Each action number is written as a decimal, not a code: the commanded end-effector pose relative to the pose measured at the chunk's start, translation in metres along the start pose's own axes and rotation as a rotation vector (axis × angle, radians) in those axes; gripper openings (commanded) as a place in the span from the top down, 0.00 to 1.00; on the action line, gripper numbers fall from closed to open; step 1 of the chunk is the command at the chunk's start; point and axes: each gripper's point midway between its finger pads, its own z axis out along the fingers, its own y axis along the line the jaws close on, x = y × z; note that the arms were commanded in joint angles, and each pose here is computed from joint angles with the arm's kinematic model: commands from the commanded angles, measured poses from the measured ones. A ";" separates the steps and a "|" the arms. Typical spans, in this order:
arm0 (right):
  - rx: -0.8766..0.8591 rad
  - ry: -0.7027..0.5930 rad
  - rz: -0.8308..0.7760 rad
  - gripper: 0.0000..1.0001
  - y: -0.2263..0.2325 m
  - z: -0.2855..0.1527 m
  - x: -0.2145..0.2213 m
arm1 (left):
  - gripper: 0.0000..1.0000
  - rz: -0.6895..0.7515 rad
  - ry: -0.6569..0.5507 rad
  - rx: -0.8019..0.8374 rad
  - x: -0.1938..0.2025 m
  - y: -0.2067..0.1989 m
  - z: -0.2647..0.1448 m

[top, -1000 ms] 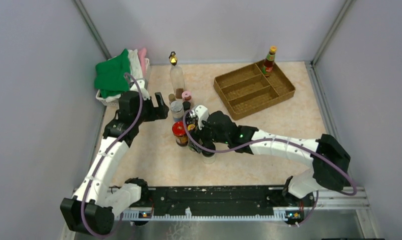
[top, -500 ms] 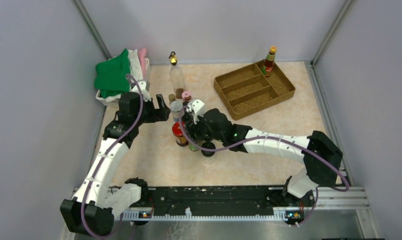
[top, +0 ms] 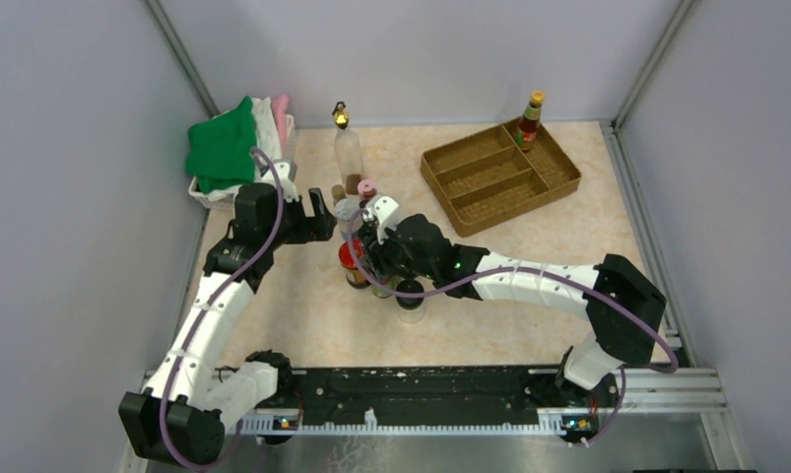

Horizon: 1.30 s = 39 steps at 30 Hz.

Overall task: Organize the condiment bottles
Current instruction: Pick up the bottle from the center of the board.

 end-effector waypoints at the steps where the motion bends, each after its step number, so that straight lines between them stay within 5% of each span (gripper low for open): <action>1: -0.011 -0.054 0.004 0.54 0.006 0.001 -0.014 | 0.06 0.009 -0.029 0.029 -0.004 -0.005 -0.003; 12: -0.022 -0.032 0.013 0.56 0.008 0.011 0.000 | 0.06 0.016 -0.032 0.029 -0.005 -0.005 -0.004; 15: -0.021 -0.036 0.019 0.65 0.008 0.011 0.002 | 0.06 0.016 -0.032 0.028 -0.004 -0.004 -0.004; 20: -0.021 -0.029 0.019 1.00 0.008 0.012 0.005 | 0.06 0.018 -0.035 0.029 -0.006 -0.005 -0.004; 24: -0.015 -0.043 0.019 1.00 0.007 0.007 -0.003 | 0.06 0.021 -0.038 0.030 -0.007 -0.005 -0.004; 39: 0.234 -0.285 -0.056 1.00 -0.063 -0.082 -0.198 | 0.06 0.029 -0.049 0.035 -0.014 -0.007 -0.004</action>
